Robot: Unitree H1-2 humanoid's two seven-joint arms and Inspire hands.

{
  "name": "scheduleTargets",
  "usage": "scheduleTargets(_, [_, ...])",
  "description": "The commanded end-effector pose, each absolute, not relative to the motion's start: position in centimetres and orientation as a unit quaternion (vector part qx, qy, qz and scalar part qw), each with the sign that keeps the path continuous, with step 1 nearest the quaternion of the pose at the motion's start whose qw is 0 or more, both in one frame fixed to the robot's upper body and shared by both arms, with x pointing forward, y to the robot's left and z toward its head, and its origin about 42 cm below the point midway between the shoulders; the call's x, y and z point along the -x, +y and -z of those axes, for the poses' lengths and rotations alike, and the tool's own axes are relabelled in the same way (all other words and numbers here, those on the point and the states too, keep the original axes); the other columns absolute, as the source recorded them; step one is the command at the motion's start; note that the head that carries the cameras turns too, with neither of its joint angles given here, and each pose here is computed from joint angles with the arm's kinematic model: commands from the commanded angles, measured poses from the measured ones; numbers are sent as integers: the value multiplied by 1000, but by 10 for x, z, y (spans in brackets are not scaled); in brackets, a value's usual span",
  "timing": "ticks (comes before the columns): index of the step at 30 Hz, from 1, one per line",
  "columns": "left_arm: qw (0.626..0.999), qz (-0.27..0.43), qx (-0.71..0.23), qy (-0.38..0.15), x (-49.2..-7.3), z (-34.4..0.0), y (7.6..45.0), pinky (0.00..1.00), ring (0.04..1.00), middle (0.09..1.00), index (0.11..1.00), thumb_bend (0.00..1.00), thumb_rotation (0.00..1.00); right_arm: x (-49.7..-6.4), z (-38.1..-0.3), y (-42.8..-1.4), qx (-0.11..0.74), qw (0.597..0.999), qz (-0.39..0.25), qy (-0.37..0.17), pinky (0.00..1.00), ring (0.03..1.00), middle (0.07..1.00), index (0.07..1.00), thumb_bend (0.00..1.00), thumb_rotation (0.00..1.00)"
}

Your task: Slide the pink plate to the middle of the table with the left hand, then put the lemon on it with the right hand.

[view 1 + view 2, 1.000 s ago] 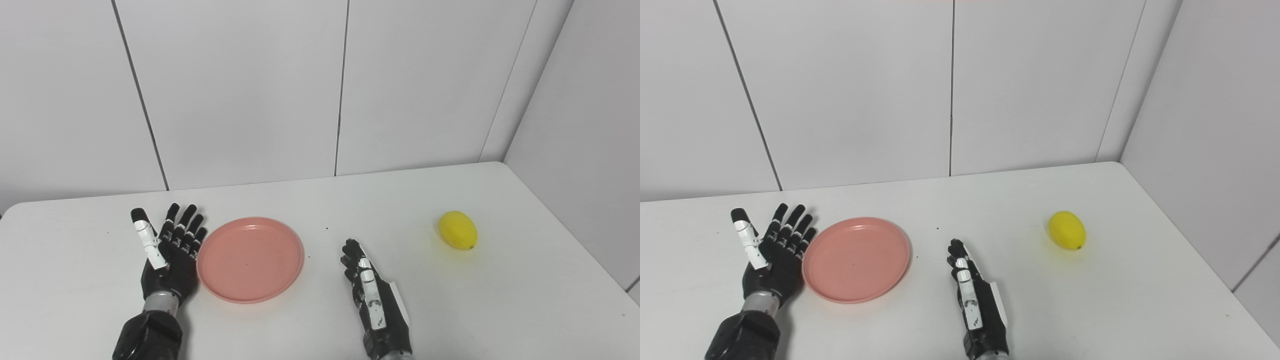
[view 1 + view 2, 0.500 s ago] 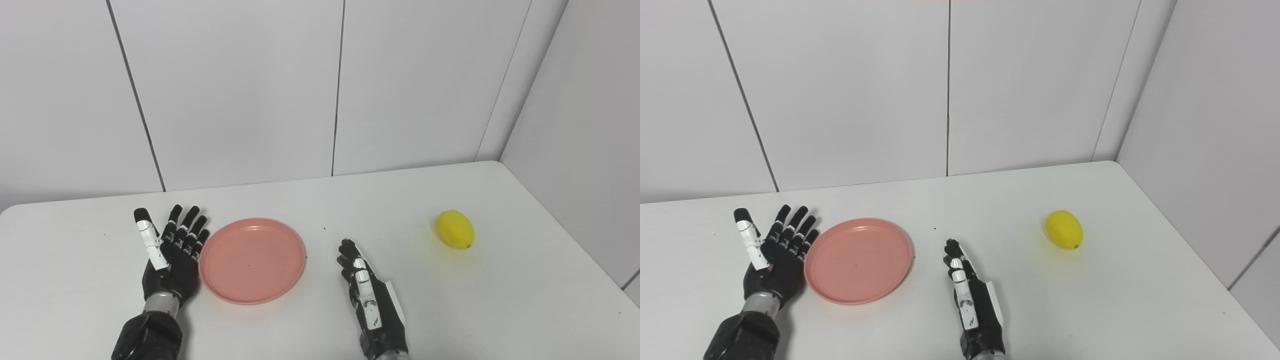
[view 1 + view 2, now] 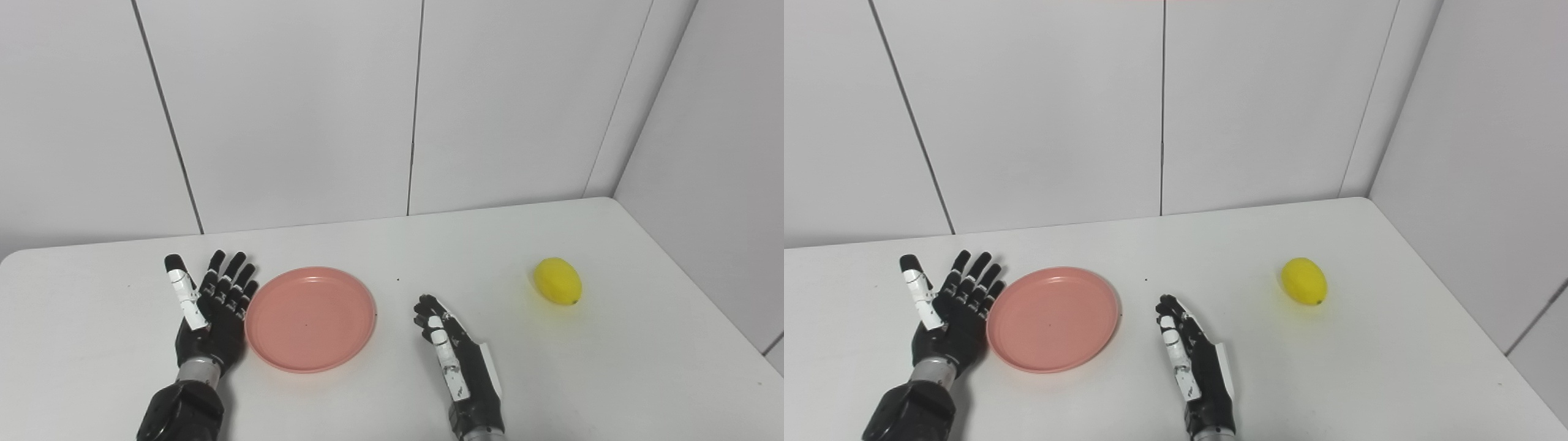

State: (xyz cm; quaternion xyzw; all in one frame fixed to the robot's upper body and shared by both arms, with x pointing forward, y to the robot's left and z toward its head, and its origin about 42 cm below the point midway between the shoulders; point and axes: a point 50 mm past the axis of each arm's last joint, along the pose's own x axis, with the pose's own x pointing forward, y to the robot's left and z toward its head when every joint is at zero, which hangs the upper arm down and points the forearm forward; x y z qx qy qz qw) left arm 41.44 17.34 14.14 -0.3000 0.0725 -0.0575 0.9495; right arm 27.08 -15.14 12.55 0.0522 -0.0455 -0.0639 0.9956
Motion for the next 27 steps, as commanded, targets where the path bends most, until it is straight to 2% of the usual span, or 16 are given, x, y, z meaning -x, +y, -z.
scheduleTargets(1, [941, 45, 294, 163, -402, -105, 174, 1000, 946, 932, 983, 893, 998, -279, -161, -149, -36, 986, 85, -137, 811, 794, 800, 798, 656, 820])
scheduleTargets(2, [941, 46, 293, 162, -402, -105, 174, 1000, 950, 936, 989, 897, 1000, -279, -166, -152, -18, 985, 90, -145, 769, 777, 790, 785, 657, 845])
scheduleTargets(5, [941, 49, 295, 160, -404, -104, 175, 1000, 958, 944, 997, 904, 1000, -282, -181, -163, 29, 982, 100, -159, 728, 759, 785, 777, 695, 877])
scheduleTargets(11, [939, 46, 300, 160, -406, -104, 177, 1000, 960, 943, 996, 908, 1000, -291, -204, -182, 81, 974, 116, -176, 707, 726, 767, 769, 751, 860])
scheduleTargets(16, [938, 48, 302, 160, -406, -104, 178, 1000, 954, 936, 994, 910, 999, -303, -219, -199, 146, 965, 118, -182, 664, 718, 743, 769, 739, 851])
scheduleTargets(21, [939, 49, 300, 161, -406, -102, 178, 1000, 965, 945, 999, 910, 1000, -311, -234, -214, 281, 934, 116, -189, 667, 741, 758, 754, 716, 879])
scheduleTargets(23, [939, 48, 301, 161, -405, -102, 178, 1000, 966, 948, 1000, 905, 1000, -315, -239, -220, 318, 920, 118, -196, 663, 743, 767, 753, 725, 859])
scheduleTargets(27, [937, 46, 307, 162, -405, -101, 178, 1000, 965, 947, 1000, 885, 1000, -328, -249, -238, 381, 890, 130, -213, 632, 724, 766, 740, 792, 856])
